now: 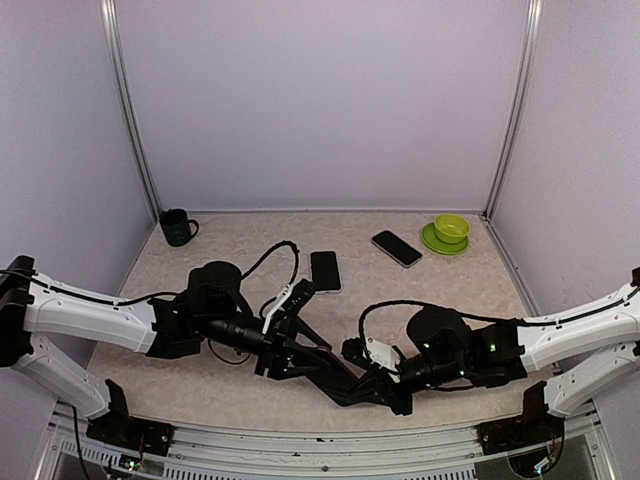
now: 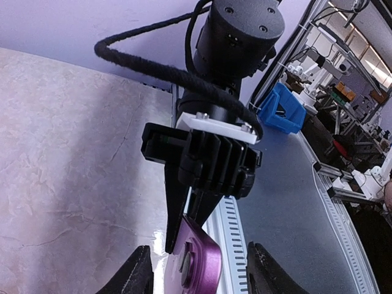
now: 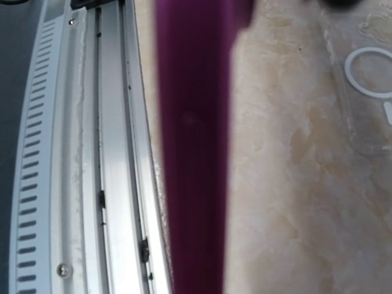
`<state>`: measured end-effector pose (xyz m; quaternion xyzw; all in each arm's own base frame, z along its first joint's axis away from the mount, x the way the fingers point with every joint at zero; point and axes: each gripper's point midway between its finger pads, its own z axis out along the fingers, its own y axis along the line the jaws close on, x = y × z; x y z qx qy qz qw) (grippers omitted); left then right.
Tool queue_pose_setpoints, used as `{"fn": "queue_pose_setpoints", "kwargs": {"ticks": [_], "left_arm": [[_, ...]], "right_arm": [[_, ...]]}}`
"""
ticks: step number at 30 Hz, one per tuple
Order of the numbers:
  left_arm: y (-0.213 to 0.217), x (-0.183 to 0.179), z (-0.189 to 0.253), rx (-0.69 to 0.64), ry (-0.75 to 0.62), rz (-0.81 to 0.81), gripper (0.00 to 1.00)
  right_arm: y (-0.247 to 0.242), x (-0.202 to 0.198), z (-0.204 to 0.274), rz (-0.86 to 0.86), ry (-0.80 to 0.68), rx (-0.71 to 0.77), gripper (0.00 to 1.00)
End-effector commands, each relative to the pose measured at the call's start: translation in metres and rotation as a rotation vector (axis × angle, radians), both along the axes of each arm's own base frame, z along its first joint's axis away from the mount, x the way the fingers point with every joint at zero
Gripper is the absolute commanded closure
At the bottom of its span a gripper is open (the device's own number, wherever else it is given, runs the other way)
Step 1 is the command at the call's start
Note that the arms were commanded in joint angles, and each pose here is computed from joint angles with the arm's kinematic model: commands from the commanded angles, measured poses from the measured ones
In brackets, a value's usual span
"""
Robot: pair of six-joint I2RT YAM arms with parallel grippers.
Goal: Put the phone into the phone case
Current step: Pass from the right arm to the left, then pass from the left arm to the right
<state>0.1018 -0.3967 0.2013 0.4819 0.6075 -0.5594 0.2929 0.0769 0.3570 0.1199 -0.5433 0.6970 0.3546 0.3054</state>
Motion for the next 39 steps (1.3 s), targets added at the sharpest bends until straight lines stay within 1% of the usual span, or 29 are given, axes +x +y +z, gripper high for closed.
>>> {"fn": "queue_pose_setpoints", "kwargs": {"ticks": [1,13,16,22,24,26,28,30,32,33,35,39], "left_arm": [[-0.009,-0.006,0.001,0.006,-0.015,-0.045,0.52],[-0.015,-0.008,-0.002,0.011,-0.007,-0.060,0.91],[-0.015,-0.009,-0.001,0.006,-0.007,-0.066,0.99],[-0.014,-0.006,0.005,-0.009,-0.017,-0.044,1.00],[-0.013,0.000,0.006,-0.011,-0.023,-0.010,1.00],[-0.012,0.005,0.010,-0.025,-0.026,0.024,1.00],[-0.009,0.012,0.015,-0.046,-0.026,0.060,1.00],[-0.005,0.020,0.021,-0.072,-0.024,0.100,1.00],[-0.002,0.027,0.027,-0.096,-0.016,0.136,1.00],[0.000,0.032,0.029,-0.108,-0.010,0.156,1.00],[0.004,0.038,0.034,-0.137,0.007,0.193,1.00],[0.012,0.050,0.043,-0.197,0.030,0.270,1.00]], "right_arm": [[0.014,0.006,0.030,0.011,-0.035,0.086,1.00],[0.009,0.009,0.023,-0.008,-0.043,0.078,1.00],[0.007,0.011,0.021,-0.017,-0.047,0.076,1.00],[0.003,0.019,0.023,-0.058,-0.065,0.083,0.99],[0.002,0.022,0.025,-0.076,-0.073,0.088,0.93],[0.001,0.025,0.026,-0.092,-0.077,0.090,0.81],[0.000,0.027,0.027,-0.104,-0.077,0.092,0.66],[-0.001,0.030,0.027,-0.118,-0.076,0.092,0.48],[-0.002,0.033,0.028,-0.130,-0.072,0.096,0.28],[-0.002,0.034,0.028,-0.139,-0.071,0.096,0.22],[-0.003,0.038,0.028,-0.163,-0.072,0.099,0.15],[-0.006,0.048,0.031,-0.216,-0.057,0.119,0.10]]}}
